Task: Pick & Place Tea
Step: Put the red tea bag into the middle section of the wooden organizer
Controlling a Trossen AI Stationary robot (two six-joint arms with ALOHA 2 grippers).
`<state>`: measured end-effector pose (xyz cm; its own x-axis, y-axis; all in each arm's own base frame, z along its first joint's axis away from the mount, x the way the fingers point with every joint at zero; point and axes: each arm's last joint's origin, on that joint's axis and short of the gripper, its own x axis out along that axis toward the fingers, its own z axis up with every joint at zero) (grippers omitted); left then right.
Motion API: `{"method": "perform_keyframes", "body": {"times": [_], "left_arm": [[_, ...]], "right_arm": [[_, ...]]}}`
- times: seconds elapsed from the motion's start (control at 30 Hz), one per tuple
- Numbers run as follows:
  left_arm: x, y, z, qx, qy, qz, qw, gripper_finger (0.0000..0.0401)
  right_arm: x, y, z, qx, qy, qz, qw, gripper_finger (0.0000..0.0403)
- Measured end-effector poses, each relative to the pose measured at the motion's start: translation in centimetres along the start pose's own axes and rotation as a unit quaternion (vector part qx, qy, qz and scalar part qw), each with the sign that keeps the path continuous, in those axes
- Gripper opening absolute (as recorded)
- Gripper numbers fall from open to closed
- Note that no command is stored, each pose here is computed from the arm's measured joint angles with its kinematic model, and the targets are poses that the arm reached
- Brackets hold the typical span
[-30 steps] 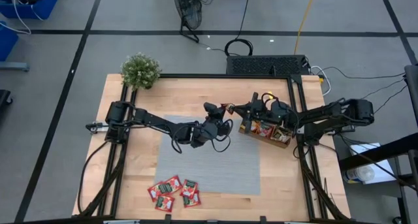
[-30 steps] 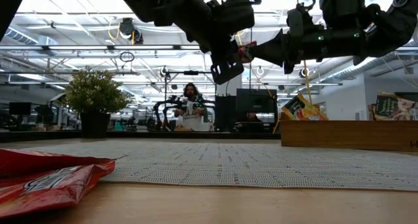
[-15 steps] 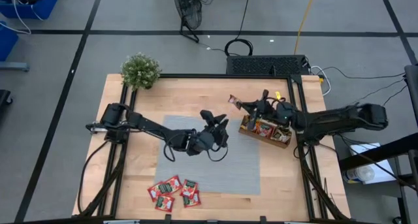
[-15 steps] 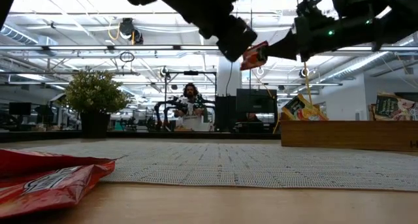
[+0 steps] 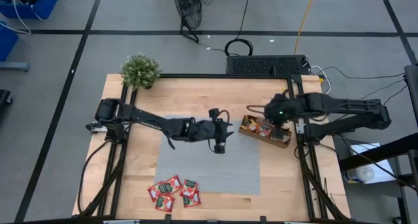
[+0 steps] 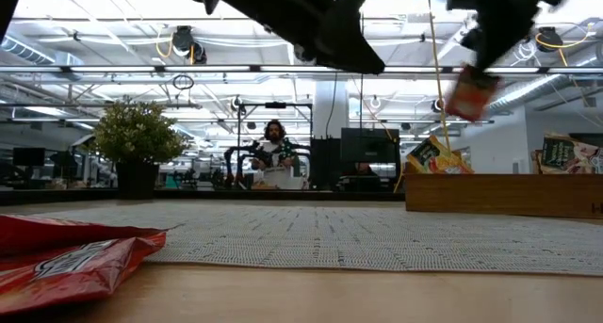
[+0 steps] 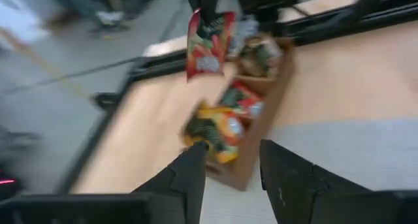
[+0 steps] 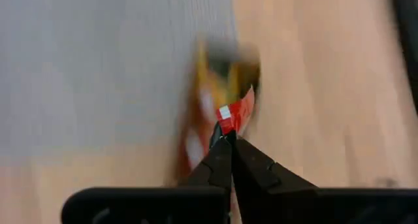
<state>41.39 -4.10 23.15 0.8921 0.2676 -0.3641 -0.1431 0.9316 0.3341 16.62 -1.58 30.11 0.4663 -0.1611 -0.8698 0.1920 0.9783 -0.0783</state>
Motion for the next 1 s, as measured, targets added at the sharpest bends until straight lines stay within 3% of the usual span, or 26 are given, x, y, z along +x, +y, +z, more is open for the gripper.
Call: {"method": "perform_keyframes", "body": {"times": [0.07,0.13,0.37,0.5,1.0], "left_arm": [[0.3,0.5,-0.2,-0.014,-0.002,-0.035,0.999,0.0141],[0.5,0.9,-0.3,-0.023,-0.006,-0.059,0.998,0.0134],[0.7,1.5,-0.6,-0.035,0.004,-0.069,0.997,0.0114],[0.6,1.3,-1.0,-0.032,0.024,-0.075,0.996,0.0106],[0.6,1.2,-1.2,-0.041,0.038,-0.078,0.995,0.0113]], "right_arm": [[0.2,0.0,-0.6,-0.028,0.084,0.008,0.996,0.0000],[0.7,-0.2,-0.7,-0.022,0.124,0.036,0.991,0.0000],[3.7,0.1,0.0,-0.034,0.129,0.093,0.987,0.0000],[5.1,0.2,-0.5,-0.040,0.179,0.094,0.979,0.0000],[9.7,-0.2,-1.8,-0.049,0.209,0.094,0.972,0.0000]]}}
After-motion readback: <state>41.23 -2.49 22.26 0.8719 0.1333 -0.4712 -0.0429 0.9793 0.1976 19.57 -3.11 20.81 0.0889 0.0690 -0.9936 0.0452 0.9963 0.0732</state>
